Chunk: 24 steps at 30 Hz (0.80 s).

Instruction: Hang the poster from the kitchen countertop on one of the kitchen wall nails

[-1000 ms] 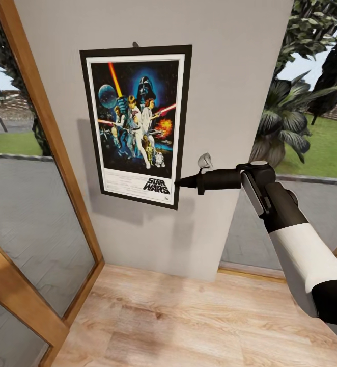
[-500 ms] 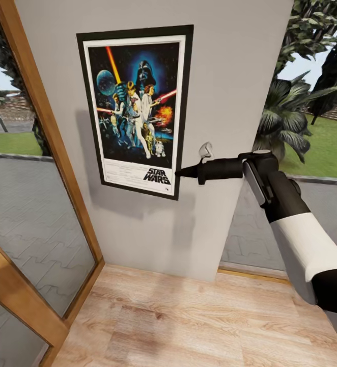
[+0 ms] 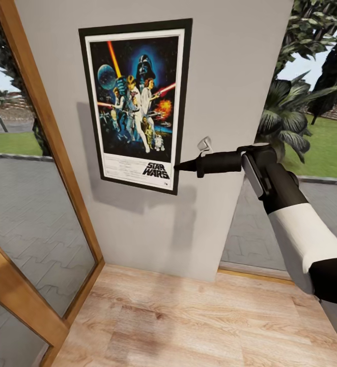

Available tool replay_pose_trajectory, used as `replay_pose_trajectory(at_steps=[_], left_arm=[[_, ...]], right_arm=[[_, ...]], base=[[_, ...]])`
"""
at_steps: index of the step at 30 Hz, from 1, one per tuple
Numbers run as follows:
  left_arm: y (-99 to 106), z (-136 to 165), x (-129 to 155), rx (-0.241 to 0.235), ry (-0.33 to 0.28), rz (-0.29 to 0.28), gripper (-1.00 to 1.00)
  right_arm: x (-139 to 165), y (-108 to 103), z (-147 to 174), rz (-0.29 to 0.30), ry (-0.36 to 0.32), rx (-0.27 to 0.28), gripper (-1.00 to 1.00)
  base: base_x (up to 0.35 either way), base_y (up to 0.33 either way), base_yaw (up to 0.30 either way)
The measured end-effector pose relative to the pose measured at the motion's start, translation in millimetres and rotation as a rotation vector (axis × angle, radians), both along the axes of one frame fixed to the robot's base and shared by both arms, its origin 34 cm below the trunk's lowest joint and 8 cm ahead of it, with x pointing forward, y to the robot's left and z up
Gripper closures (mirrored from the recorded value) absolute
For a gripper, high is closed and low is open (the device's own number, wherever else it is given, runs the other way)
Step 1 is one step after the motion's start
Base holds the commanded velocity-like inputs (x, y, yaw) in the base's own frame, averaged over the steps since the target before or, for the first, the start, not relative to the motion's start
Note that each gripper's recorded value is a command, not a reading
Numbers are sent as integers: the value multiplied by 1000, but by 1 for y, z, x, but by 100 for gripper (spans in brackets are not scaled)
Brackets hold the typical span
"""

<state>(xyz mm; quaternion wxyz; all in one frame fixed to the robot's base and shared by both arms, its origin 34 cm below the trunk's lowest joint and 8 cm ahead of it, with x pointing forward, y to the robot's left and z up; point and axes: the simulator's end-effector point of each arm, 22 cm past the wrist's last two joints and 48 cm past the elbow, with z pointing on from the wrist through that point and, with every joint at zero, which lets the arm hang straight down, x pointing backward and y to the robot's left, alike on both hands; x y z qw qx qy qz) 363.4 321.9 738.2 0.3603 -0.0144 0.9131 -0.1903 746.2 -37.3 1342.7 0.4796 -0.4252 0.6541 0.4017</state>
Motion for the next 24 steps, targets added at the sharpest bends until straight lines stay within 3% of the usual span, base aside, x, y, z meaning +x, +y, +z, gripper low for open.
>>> replay_pose_trajectory(at_steps=[24], left_arm=[[1, 1, 1, 2, -3, 0, -100]], right_arm=[[0, 1, 0, 2, 0, 2, 100]], base=[[4, 0, 0]])
